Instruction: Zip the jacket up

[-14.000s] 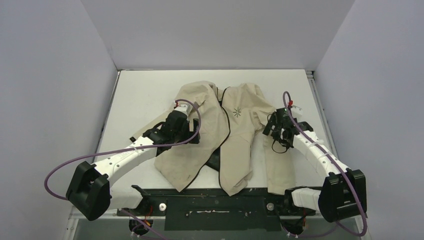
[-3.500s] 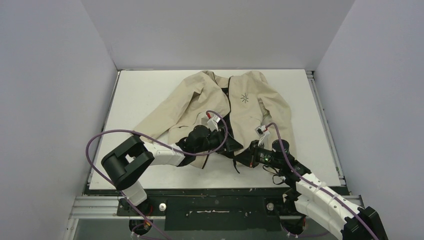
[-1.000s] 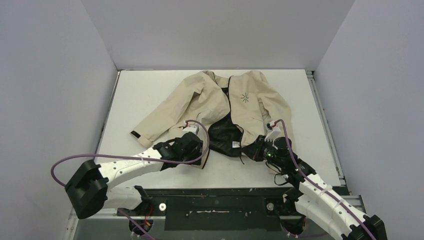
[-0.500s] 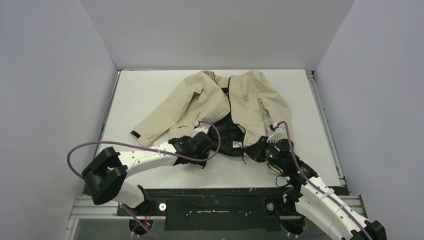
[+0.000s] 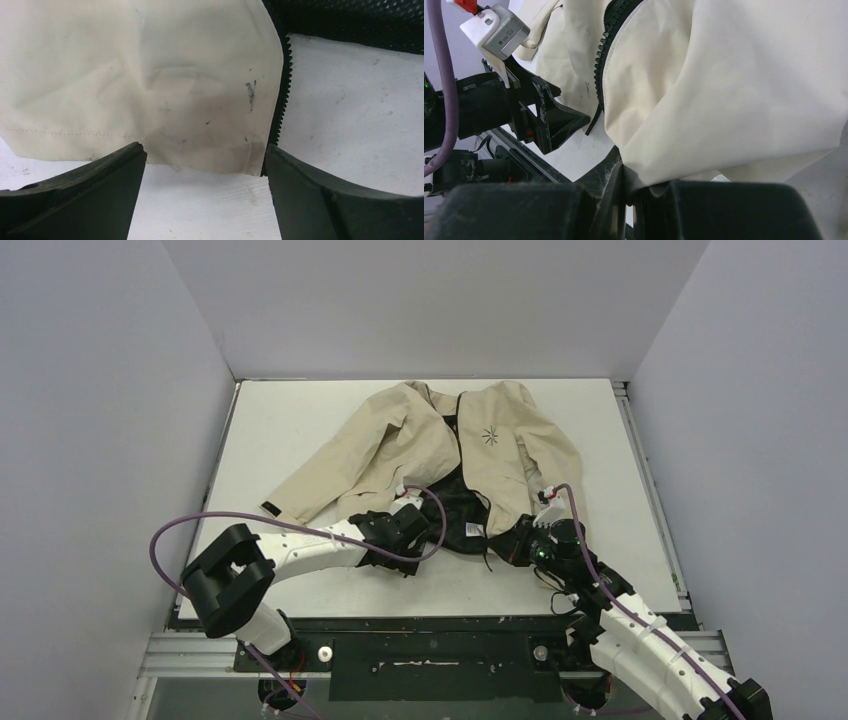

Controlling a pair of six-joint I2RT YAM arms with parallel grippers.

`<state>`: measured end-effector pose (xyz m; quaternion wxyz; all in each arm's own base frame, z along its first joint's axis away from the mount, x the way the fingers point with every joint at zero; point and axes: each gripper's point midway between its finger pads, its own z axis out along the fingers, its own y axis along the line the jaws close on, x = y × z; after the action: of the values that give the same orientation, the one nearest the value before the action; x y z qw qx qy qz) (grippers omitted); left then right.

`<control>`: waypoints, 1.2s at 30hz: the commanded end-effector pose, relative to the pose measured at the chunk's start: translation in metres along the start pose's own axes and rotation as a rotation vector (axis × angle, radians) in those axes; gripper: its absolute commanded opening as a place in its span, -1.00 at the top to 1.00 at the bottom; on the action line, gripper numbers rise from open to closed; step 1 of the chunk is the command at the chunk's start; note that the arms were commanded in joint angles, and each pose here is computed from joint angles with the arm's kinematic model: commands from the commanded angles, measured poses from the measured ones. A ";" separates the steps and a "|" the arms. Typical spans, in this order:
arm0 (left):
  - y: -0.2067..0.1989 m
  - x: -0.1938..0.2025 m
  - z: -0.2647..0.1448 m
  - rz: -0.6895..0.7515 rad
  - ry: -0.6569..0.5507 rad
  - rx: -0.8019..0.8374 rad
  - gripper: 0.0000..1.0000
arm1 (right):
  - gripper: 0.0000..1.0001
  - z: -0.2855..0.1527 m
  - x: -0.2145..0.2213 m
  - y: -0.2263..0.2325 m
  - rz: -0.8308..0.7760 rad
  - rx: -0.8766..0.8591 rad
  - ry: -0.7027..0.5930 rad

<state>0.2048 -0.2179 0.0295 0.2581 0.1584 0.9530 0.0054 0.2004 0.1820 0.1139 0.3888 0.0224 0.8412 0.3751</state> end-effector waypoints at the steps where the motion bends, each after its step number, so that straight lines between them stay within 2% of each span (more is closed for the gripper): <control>1: -0.003 -0.022 -0.005 0.013 -0.050 -0.016 -0.74 | 1.00 0.002 -0.012 0.006 -0.005 -0.028 -0.049; 16: 0.003 -0.020 0.001 0.042 -0.031 -0.061 -0.74 | 1.00 0.004 -0.008 0.004 0.009 -0.030 -0.043; 36: -0.007 -0.008 0.004 0.024 -0.006 0.004 -0.74 | 1.00 0.005 -0.003 0.000 0.024 -0.023 -0.027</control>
<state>0.2132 -0.2190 0.0250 0.2569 0.1698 0.9509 0.0312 0.1993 0.1840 0.1084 0.3803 0.0298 0.8418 0.3820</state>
